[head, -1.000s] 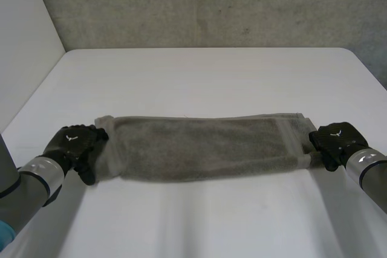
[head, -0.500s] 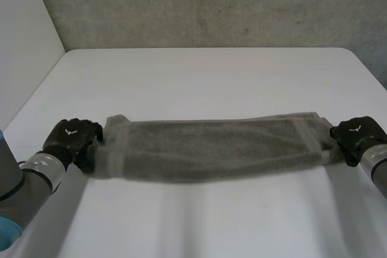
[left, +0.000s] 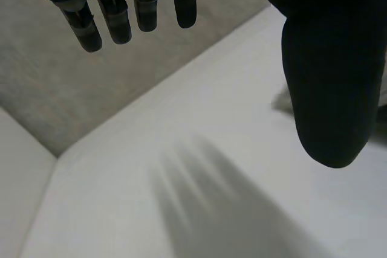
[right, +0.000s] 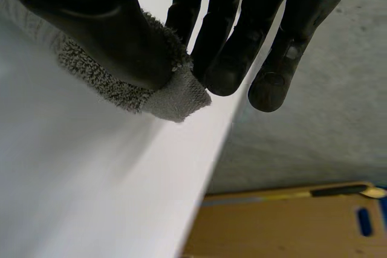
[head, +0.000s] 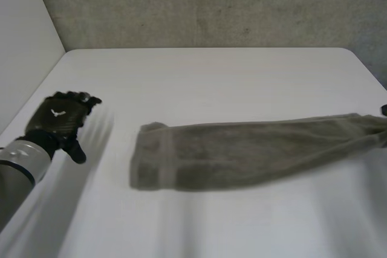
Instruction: Fold the laundry
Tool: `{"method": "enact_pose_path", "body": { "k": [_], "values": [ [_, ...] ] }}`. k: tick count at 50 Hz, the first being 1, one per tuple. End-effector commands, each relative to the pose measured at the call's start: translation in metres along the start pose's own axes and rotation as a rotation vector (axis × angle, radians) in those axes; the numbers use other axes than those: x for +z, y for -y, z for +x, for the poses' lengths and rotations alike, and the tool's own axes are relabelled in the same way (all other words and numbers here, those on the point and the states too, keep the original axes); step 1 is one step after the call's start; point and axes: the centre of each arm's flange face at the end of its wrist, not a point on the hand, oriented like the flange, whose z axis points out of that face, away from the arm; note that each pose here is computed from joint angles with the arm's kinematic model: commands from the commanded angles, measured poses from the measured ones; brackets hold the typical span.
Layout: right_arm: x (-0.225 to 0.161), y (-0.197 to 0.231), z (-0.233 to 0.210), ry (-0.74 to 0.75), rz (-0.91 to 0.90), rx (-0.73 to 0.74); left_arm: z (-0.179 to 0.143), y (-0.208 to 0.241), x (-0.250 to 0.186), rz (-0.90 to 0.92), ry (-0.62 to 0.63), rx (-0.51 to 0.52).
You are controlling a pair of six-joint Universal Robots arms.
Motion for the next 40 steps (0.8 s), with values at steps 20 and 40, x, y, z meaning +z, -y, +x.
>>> {"method": "enact_pose_path", "body": {
  "k": [20, 40],
  "values": [
    [-0.206, 0.194, -0.233, 0.485, 0.709, -0.208, 0.02, 0.047, -0.006, 0.162, -0.063, -0.019],
    [-0.215, 0.211, -0.281, 0.569, 0.757, -0.083, 0.034, 0.056, 0.0, 0.187, -0.115, -0.087]
  ]
}}
